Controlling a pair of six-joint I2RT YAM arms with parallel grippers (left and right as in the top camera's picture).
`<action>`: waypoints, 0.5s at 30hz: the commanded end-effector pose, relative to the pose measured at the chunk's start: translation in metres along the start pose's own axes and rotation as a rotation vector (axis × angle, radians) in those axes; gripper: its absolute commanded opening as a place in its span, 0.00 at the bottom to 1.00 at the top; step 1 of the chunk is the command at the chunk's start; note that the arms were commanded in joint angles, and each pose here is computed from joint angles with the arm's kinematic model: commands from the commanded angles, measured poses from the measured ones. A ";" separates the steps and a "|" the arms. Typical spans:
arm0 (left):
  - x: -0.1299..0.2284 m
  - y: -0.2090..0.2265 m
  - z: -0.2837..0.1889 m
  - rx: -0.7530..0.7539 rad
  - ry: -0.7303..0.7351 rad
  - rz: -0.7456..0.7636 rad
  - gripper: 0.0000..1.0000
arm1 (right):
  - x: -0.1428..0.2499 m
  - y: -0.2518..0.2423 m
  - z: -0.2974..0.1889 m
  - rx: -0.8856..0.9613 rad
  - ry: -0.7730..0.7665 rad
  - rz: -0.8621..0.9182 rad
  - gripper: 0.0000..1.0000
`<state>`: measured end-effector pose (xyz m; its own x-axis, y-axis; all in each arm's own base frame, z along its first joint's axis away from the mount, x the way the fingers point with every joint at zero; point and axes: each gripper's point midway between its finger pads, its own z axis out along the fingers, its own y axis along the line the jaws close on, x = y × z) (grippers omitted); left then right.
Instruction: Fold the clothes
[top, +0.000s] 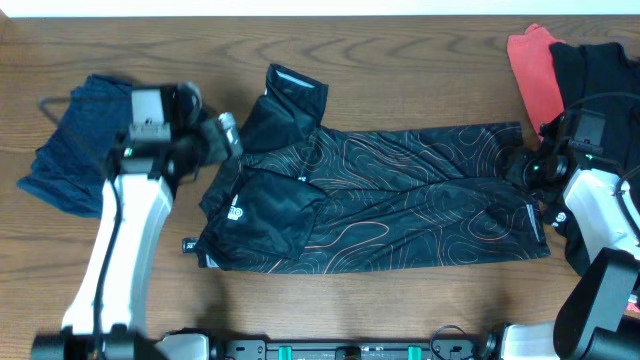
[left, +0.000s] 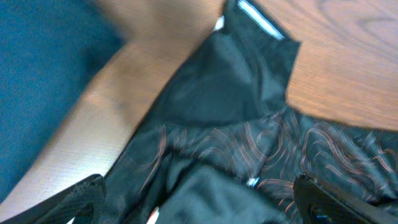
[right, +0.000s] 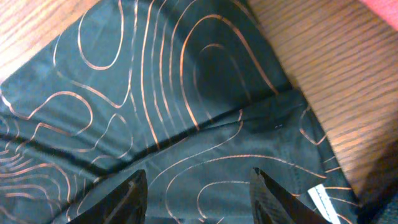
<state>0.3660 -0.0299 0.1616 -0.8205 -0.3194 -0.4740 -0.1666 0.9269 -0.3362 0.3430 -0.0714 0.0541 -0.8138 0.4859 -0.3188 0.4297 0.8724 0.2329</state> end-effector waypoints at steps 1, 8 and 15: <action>-0.018 -0.030 0.045 0.082 0.058 0.135 0.99 | -0.002 0.013 -0.010 -0.059 0.000 -0.050 0.53; -0.052 -0.045 0.127 0.103 0.056 0.194 0.98 | 0.004 0.012 -0.010 -0.054 0.021 -0.046 0.58; -0.063 -0.040 0.186 0.121 -0.003 0.202 0.99 | 0.005 0.012 -0.010 -0.053 0.028 -0.044 0.58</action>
<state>0.5137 -0.0830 0.0626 -0.8388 -0.1436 -0.5251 0.0462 0.9424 -0.3314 0.3335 -0.0604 0.0526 -0.8434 0.4644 -0.2704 0.4006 0.8787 0.2597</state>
